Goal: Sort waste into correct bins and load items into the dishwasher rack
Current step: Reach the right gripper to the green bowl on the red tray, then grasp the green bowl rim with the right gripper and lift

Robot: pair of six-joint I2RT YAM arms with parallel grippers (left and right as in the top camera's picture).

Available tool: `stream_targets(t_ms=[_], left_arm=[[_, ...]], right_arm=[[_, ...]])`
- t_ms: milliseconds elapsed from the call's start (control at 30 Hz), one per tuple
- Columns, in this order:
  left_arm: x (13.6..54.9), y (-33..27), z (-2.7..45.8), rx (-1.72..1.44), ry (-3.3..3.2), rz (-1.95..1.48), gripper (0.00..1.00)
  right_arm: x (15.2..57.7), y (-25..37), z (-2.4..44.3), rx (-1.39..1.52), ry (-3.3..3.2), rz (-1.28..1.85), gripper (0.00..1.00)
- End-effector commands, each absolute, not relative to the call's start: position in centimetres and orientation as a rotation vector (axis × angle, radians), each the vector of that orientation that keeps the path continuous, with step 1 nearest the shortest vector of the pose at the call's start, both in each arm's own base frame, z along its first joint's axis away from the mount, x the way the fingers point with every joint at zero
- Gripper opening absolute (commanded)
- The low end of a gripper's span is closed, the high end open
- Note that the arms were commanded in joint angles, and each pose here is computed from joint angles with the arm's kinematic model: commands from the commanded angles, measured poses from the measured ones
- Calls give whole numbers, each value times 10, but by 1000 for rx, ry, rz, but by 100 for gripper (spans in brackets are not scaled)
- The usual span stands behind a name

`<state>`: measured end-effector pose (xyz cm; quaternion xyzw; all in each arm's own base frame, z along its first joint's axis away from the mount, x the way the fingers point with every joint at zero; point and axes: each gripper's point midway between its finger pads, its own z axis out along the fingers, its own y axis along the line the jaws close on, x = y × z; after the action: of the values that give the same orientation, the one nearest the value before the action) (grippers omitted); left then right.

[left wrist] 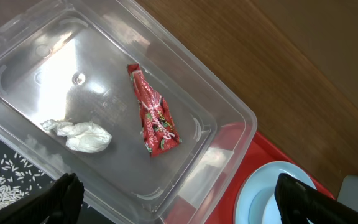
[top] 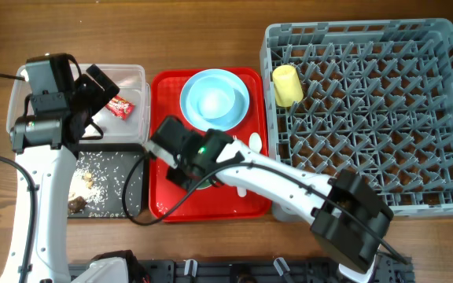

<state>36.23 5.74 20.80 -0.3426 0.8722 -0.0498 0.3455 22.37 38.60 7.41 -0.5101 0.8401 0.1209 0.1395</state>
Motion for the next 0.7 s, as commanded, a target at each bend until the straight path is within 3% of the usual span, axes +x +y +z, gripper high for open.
stream_targets(t_ms=[0, 267, 667], left_arm=[[364, 59, 212, -899, 2248, -136, 100], [364, 59, 212, -899, 2248, -136, 100], [364, 59, 212, -899, 2248, -136, 100]], right_arm=[[209, 382, 57, -1510, 2469, 347, 28], [196, 364, 48, -1618, 2497, 298, 34], [191, 351, 33, -1726, 2501, 225, 32]])
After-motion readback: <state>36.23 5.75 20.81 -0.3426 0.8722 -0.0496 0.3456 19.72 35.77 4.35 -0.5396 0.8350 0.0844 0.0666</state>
